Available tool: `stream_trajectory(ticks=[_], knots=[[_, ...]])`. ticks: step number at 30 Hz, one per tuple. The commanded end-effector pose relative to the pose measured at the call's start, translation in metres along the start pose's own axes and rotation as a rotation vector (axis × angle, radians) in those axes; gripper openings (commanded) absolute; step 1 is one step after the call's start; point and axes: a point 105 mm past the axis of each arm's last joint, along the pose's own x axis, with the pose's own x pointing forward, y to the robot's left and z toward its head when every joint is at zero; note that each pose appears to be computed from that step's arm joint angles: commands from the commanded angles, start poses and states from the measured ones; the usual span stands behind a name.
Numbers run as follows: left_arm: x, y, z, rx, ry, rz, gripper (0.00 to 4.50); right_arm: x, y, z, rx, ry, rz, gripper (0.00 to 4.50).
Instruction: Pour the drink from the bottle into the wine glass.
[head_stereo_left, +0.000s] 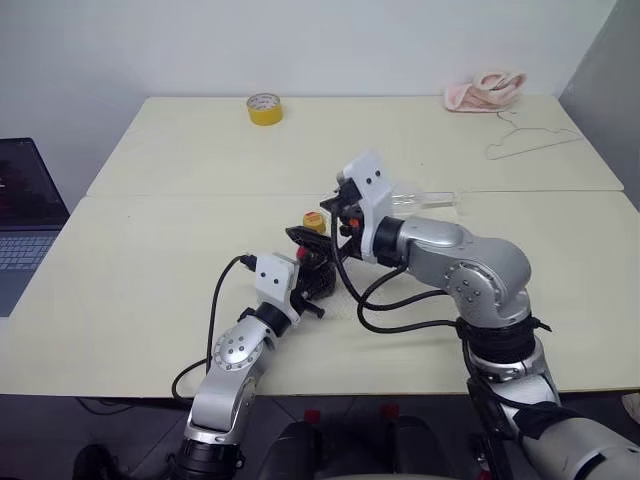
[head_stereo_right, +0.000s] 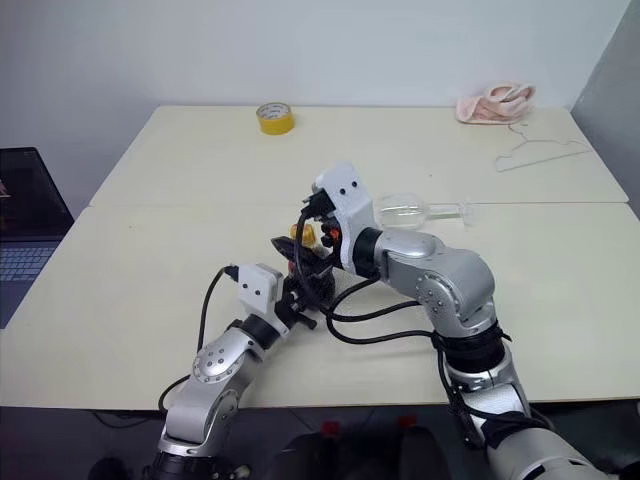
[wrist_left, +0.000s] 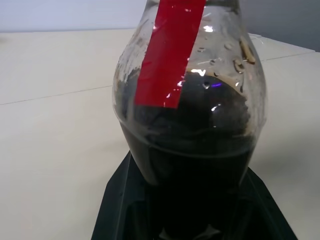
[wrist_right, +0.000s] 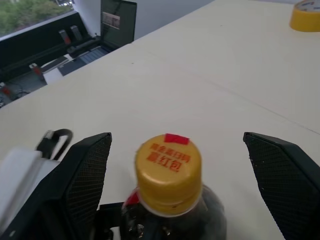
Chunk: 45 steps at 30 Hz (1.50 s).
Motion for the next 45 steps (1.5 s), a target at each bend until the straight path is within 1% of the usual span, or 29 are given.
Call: stream_trajectory(ticks=[1,15,20,25,35,45], knots=[[-0.003,0.004,-0.006,0.001,0.026,0.023,1.01,0.004,0.001,0.021,-0.048,-0.077,-0.006,4.5],[-0.004,0.004,-0.004,0.008,0.02,0.031,1.01,0.013,0.0,0.025,-0.056,-0.095,-0.005,4.5],[-0.005,0.006,-0.004,0.011,0.023,0.035,1.01,0.006,-0.014,0.022,-0.053,-0.093,-0.05,4.5],[-0.005,0.007,-0.004,0.013,0.023,0.035,1.01,-0.003,-0.021,0.019,-0.054,-0.086,-0.06,4.5],[-0.007,0.009,-0.006,0.015,0.028,0.037,1.01,-0.02,-0.024,0.014,-0.052,-0.074,-0.064,4.5],[-0.007,0.009,-0.007,0.015,0.033,0.034,1.01,-0.023,-0.023,0.014,-0.029,-0.08,-0.054,4.5]])
